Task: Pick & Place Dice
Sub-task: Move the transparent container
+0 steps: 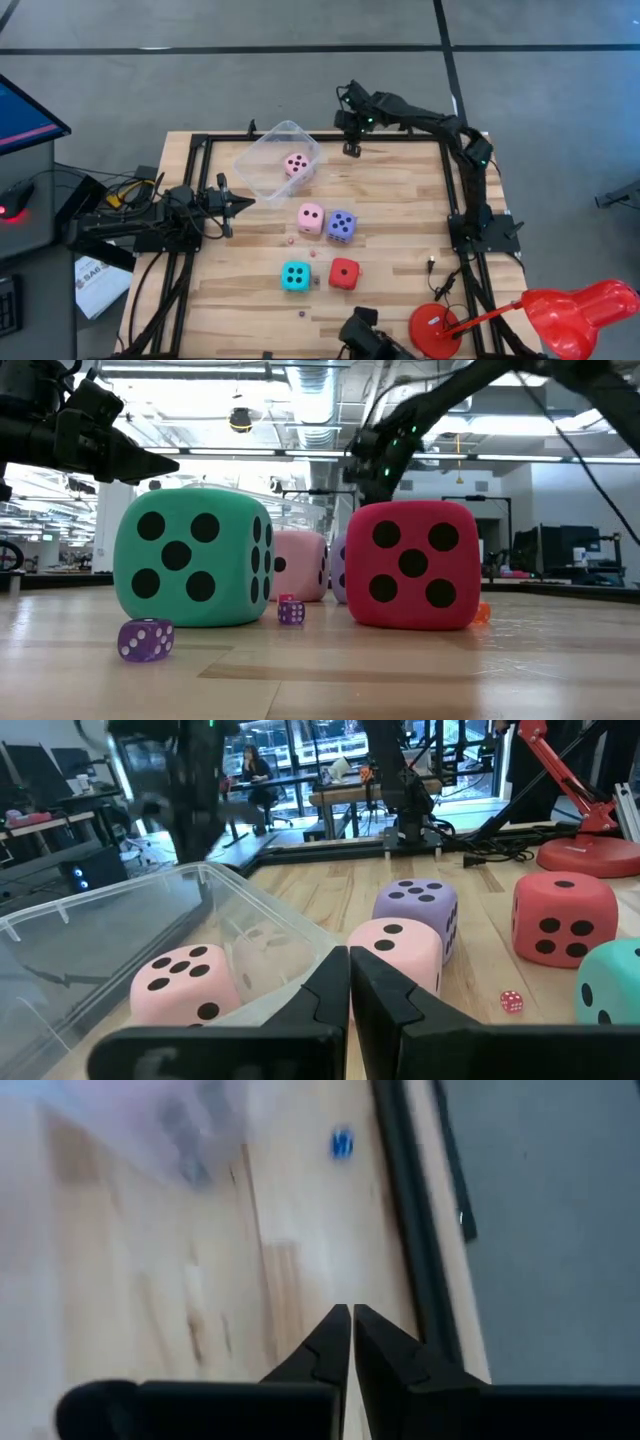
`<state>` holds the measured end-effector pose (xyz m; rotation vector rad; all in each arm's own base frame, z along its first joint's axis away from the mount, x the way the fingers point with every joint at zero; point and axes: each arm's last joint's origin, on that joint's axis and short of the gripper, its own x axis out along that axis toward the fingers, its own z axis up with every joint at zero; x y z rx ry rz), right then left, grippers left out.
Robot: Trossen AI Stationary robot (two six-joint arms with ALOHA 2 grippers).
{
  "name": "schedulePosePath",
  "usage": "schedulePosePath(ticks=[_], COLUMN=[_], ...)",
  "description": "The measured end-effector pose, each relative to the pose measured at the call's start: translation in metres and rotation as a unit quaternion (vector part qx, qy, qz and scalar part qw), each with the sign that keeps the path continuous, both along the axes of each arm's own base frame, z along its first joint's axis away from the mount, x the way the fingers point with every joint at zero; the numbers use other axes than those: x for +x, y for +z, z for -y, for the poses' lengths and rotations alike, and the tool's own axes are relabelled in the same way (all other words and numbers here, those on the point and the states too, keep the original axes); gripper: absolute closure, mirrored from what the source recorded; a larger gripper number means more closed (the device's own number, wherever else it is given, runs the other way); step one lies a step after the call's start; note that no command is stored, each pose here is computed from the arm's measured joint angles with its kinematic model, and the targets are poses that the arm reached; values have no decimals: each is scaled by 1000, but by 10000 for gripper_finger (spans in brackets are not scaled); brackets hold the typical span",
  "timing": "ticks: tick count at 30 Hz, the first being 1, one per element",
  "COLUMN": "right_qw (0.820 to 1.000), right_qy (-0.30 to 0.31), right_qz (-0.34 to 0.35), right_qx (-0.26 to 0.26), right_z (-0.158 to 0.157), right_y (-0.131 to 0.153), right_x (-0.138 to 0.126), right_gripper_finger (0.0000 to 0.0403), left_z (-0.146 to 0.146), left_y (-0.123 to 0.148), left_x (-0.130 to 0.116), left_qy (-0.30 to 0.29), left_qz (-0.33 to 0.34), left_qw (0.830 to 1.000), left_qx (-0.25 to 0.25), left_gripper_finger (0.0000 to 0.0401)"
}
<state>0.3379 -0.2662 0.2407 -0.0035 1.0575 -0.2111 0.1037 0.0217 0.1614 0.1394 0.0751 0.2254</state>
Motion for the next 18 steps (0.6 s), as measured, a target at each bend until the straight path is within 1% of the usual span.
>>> schedulePosePath(ticks=[3, 7, 12, 16, 18], right_qw=[998, 994, 989, 985, 982], right_qy=[-1, 7, 1, 3, -5], right_qz=[47, 93, 131, 166, 180], right_qx=[30, 64, 65, 54, 48], right_z=[-6, -16, -36, -58, -70], right_y=[15, 17, 12, 11, 9], right_x=[-8, -15, -17, -20, -23], right_gripper_finger=[388, 388, 388, 388, 388], left_z=[0, 0, 0, 0, 0], left_y=[0, 0, 0, 0, 0], left_x=[0, 0, 0, 0, 0], left_qy=[0, 0, 0, 0, 0], left_qz=[0, 0, 0, 0, 0], left_qw=[1000, 1000, 1000, 1000, 1000], left_qx=[0, 0, 0, 0, 0], left_gripper_finger=[398, 398, 398, 398, 398])
